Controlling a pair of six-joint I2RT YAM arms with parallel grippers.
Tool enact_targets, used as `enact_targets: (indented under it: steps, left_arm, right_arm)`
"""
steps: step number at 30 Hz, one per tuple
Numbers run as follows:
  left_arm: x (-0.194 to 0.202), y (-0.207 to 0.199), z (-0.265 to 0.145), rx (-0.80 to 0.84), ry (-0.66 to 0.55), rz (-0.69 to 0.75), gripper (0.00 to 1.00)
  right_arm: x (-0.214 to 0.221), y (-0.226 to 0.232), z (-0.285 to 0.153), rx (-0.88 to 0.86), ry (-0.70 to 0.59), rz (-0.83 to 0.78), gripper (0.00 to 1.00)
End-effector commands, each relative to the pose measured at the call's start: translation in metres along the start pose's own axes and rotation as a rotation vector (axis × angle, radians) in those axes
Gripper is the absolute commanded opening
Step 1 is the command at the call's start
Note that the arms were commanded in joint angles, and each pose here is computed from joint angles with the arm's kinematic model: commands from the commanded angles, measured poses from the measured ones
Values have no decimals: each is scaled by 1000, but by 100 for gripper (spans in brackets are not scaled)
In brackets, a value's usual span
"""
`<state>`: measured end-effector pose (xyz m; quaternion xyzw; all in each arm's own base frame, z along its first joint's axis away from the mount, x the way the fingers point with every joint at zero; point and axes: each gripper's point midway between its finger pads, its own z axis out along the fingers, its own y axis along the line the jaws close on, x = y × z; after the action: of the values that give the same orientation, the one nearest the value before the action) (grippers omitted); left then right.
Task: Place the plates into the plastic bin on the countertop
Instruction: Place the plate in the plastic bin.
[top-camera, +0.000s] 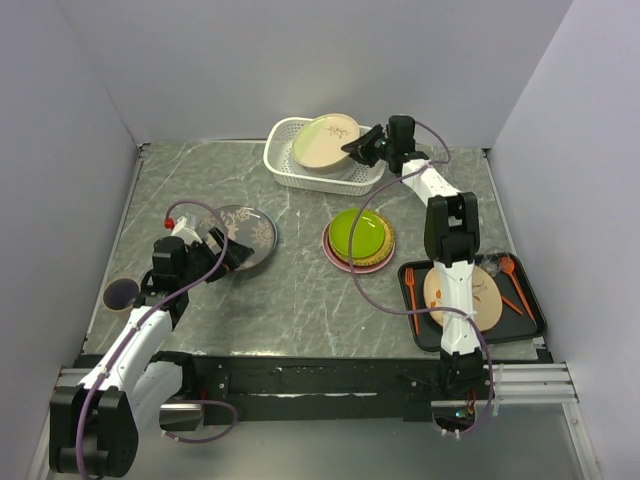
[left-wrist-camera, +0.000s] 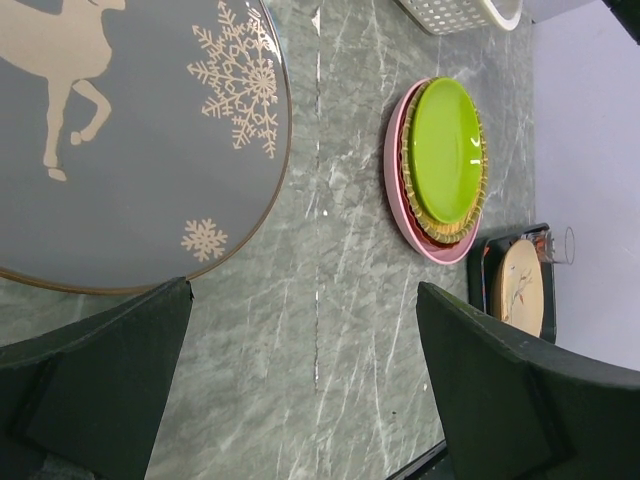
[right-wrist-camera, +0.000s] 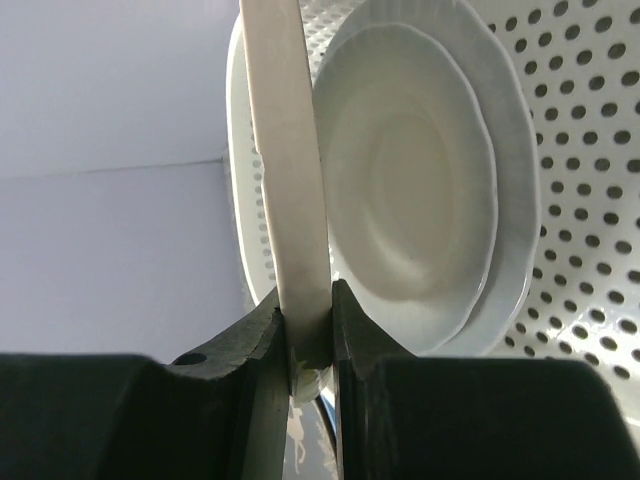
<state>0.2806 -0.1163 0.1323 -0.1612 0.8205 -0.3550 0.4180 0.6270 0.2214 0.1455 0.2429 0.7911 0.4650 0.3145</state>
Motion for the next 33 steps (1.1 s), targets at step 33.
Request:
enact_targets:
  steps: [33]
  left_arm:
    - [-12, -1, -2, -20, -38, 64, 99]
  right_arm:
    - [21, -9, -1, -36, 72, -123, 8]
